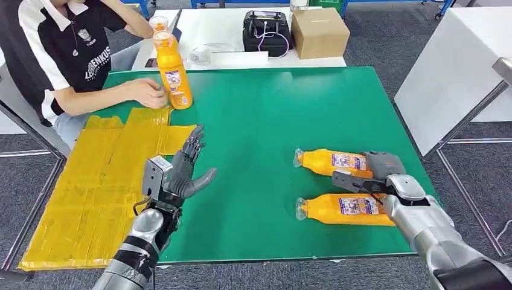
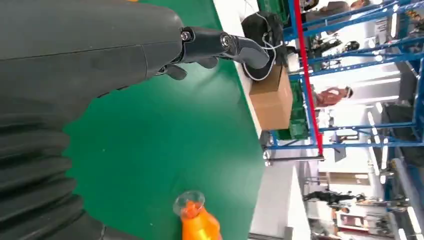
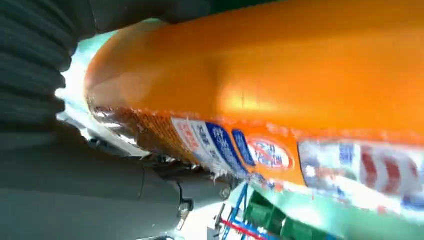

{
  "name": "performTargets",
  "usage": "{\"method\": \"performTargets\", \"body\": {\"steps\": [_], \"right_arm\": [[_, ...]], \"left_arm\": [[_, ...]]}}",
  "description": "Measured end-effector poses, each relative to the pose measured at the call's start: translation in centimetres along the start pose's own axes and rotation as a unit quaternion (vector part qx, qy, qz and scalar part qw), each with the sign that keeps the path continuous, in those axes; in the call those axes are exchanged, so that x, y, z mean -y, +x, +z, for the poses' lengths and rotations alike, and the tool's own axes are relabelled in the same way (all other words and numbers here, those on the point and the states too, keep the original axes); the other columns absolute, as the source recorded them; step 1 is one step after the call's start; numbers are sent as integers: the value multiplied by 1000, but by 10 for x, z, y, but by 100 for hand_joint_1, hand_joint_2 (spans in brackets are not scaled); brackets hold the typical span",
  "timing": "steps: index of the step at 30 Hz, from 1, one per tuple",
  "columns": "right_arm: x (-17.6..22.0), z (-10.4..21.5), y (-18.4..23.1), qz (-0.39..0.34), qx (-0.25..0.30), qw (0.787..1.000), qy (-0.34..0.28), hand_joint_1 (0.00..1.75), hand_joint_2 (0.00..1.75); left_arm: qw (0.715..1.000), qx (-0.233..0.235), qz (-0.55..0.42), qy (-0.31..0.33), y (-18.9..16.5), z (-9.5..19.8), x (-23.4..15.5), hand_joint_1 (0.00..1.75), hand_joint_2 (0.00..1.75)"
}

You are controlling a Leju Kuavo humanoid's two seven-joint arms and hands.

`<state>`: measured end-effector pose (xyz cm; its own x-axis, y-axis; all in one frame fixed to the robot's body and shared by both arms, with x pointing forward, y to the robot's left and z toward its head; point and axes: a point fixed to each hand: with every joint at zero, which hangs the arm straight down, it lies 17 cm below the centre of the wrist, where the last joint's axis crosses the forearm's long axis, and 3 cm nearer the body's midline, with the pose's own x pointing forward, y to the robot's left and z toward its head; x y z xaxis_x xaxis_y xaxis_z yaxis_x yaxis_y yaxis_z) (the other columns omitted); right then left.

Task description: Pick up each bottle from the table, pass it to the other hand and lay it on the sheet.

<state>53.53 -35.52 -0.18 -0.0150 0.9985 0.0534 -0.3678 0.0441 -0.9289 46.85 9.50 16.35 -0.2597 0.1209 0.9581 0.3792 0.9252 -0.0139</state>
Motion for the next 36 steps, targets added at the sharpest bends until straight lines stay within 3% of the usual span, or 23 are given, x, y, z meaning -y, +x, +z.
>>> {"method": "performTargets", "body": {"steps": [4,9,15,18,25,30,36], "right_arm": [[52,9,85,-113,55,980,-154,175,175],[91,27,129,-191,85,955,-211,175,175],[134,61,164,-311,140,897,-282,175,175],[143,80,184,-378,180,860,-292,175,175],[150,97,195,-430,199,829,-297,175,175],[138,119,232,-531,281,765,-235,175,175],[109,138,303,-591,346,718,-126,175,175]], "left_arm": [[1000,-1,-5,-7,5,2,8,0,175],[1000,5,-4,-11,11,2,13,0,175],[1000,5,-6,-24,13,1,23,0,175],[999,4,-7,-33,13,1,29,0,175],[999,4,-9,-41,13,1,36,0,175],[999,5,-9,-54,14,1,45,0,175],[997,18,-11,-73,25,-7,62,0,175]]}}
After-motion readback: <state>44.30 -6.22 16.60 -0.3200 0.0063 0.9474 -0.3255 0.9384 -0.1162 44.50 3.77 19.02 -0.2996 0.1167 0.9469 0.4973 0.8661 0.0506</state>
